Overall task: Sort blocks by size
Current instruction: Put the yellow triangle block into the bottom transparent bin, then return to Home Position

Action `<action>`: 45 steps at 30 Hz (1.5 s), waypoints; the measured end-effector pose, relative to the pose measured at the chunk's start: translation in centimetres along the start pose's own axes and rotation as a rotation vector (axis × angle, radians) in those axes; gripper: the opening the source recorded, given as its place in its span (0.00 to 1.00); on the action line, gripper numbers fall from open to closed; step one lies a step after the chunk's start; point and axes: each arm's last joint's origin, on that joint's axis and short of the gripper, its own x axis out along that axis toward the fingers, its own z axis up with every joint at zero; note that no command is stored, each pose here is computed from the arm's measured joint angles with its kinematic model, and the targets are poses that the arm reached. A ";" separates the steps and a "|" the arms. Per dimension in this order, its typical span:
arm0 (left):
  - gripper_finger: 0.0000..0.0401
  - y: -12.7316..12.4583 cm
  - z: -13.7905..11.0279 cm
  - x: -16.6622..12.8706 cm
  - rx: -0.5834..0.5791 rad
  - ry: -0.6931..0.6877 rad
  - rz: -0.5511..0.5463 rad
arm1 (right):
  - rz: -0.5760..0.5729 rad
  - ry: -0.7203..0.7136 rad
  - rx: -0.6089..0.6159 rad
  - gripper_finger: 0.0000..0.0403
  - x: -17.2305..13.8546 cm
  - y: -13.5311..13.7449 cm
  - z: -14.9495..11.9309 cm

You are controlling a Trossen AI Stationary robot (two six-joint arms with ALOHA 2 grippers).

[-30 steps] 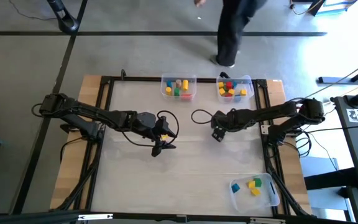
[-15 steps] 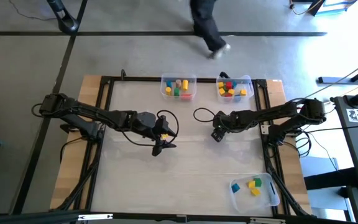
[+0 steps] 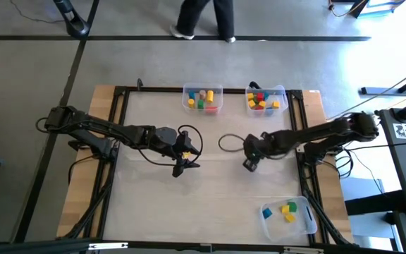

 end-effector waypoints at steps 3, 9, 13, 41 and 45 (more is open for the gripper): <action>0.60 0.0 0.0 0.0 0.003 0.000 -0.001 | 0.071 0.011 -0.043 0.33 -2.9 2.2 -1.2; 0.60 0.0 0.0 0.0 0.004 0.001 -0.001 | 0.293 0.035 -0.128 0.33 -7.6 5.9 -5.7; 0.60 0.0 0.0 0.0 0.002 0.000 -0.001 | 0.368 0.109 -0.105 0.34 -9.1 7.5 -9.4; 0.44 0.1 0.7 -3.6 0.101 -0.008 0.006 | 0.392 0.030 -0.095 0.57 -10.8 7.2 -9.8; 0.33 1.0 -0.4 -5.4 0.117 -0.027 0.034 | 0.377 -0.052 -0.203 0.43 -10.2 5.8 -6.3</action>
